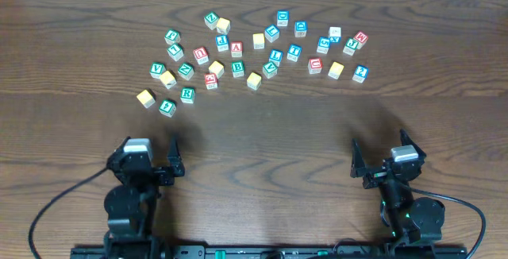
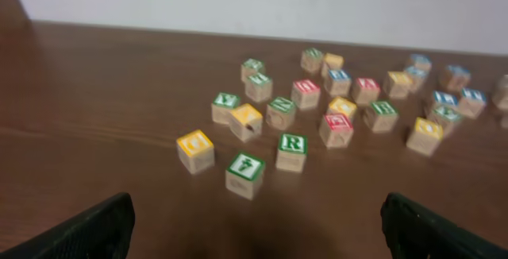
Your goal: Spell out ROBOT
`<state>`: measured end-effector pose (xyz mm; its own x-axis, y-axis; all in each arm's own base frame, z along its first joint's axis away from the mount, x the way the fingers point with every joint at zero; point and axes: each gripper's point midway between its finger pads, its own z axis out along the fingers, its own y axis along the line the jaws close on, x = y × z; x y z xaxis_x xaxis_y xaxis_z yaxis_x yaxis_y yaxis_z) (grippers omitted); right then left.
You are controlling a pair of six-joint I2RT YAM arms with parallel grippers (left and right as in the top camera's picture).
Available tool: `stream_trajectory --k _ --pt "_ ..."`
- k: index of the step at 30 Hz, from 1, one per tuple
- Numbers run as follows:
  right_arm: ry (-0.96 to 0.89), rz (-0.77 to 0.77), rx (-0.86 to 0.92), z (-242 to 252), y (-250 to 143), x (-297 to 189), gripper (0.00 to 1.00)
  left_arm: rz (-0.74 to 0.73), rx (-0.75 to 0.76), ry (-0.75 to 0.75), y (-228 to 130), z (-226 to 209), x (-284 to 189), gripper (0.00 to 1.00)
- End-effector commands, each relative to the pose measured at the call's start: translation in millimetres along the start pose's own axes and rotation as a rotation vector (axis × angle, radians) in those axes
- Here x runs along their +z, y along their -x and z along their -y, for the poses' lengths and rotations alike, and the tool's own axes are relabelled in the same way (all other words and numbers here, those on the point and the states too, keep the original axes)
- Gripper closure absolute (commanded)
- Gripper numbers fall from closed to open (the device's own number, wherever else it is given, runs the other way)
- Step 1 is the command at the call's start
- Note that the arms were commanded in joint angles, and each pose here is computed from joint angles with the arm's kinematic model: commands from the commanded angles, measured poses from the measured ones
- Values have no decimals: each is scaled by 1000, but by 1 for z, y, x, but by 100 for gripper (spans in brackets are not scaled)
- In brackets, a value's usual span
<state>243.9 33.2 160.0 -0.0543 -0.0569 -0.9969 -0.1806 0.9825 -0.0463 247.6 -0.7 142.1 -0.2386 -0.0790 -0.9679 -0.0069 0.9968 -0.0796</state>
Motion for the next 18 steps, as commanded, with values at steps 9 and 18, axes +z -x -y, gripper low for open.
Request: stream_trajectory --k 9,18 --pt "7 0 -2 -1 -1 0 1 -154 -31 -166 79 36 21 2" --pt "8 0 -2 -1 -1 0 1 -354 -61 -187 126 46 42 3"
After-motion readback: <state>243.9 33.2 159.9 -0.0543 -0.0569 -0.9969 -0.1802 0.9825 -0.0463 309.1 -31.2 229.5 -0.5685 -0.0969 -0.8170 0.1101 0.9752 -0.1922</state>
